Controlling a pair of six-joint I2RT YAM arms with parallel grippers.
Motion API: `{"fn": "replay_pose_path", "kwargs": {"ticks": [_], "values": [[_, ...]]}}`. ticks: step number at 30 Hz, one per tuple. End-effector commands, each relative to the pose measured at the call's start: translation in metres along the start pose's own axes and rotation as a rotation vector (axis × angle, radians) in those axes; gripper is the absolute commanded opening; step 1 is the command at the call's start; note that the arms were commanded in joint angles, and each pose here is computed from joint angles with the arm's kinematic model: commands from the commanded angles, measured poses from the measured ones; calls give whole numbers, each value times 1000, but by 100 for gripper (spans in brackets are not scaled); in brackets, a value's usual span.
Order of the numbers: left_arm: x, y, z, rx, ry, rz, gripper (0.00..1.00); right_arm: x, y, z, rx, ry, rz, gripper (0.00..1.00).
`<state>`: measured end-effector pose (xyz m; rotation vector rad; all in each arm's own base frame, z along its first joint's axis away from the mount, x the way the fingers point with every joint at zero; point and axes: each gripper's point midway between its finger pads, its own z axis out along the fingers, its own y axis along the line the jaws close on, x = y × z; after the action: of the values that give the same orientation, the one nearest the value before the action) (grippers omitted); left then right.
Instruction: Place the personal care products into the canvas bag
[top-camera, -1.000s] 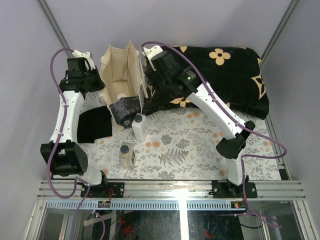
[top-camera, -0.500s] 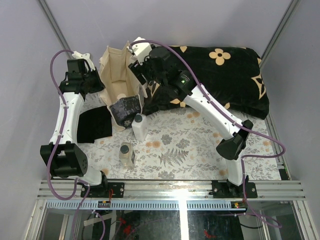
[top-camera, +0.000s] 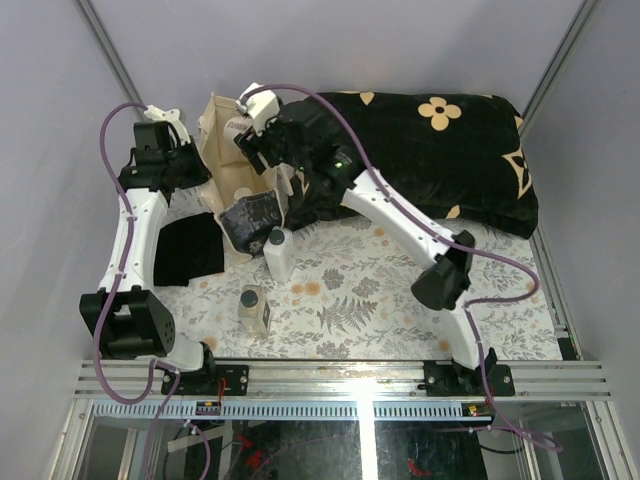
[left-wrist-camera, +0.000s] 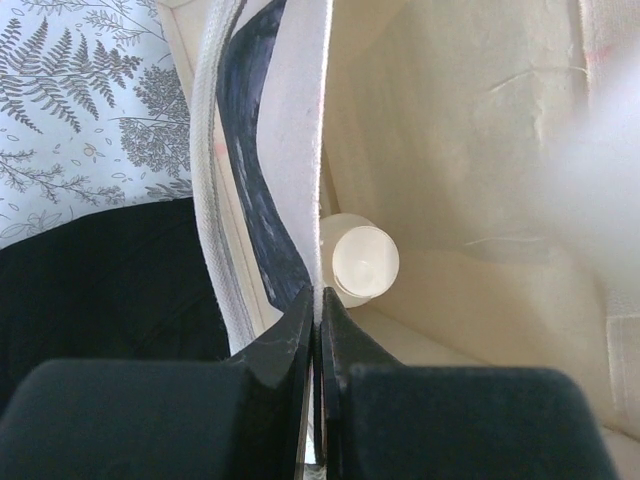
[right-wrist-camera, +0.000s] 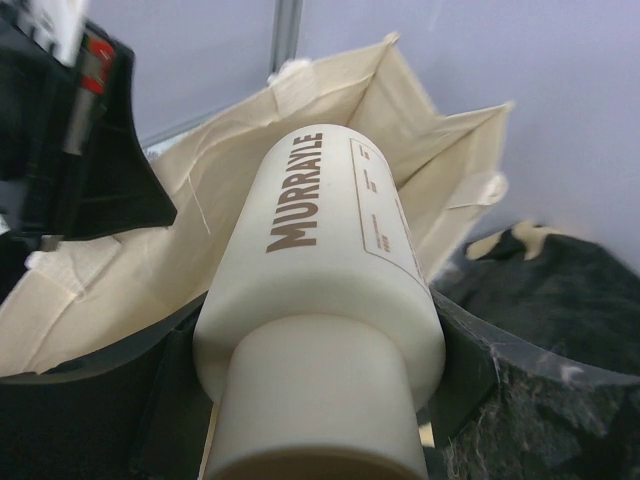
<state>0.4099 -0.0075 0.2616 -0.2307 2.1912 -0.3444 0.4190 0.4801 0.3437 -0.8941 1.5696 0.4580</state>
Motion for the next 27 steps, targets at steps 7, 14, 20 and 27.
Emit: {"fn": "replay_pose_path", "kwargs": {"ticks": [7,14,20,27], "values": [[4,-21,-15,97,-16,-17,0,-31,0,44,49,-222,62,0],[4,-23,-10,111,-1,-22,0,12,4,65,58,-135,39,10],[5,-20,-8,99,2,-19,0,31,10,72,34,-94,35,48],[5,-18,-4,89,6,-18,0,30,13,72,22,-100,31,91]]}}
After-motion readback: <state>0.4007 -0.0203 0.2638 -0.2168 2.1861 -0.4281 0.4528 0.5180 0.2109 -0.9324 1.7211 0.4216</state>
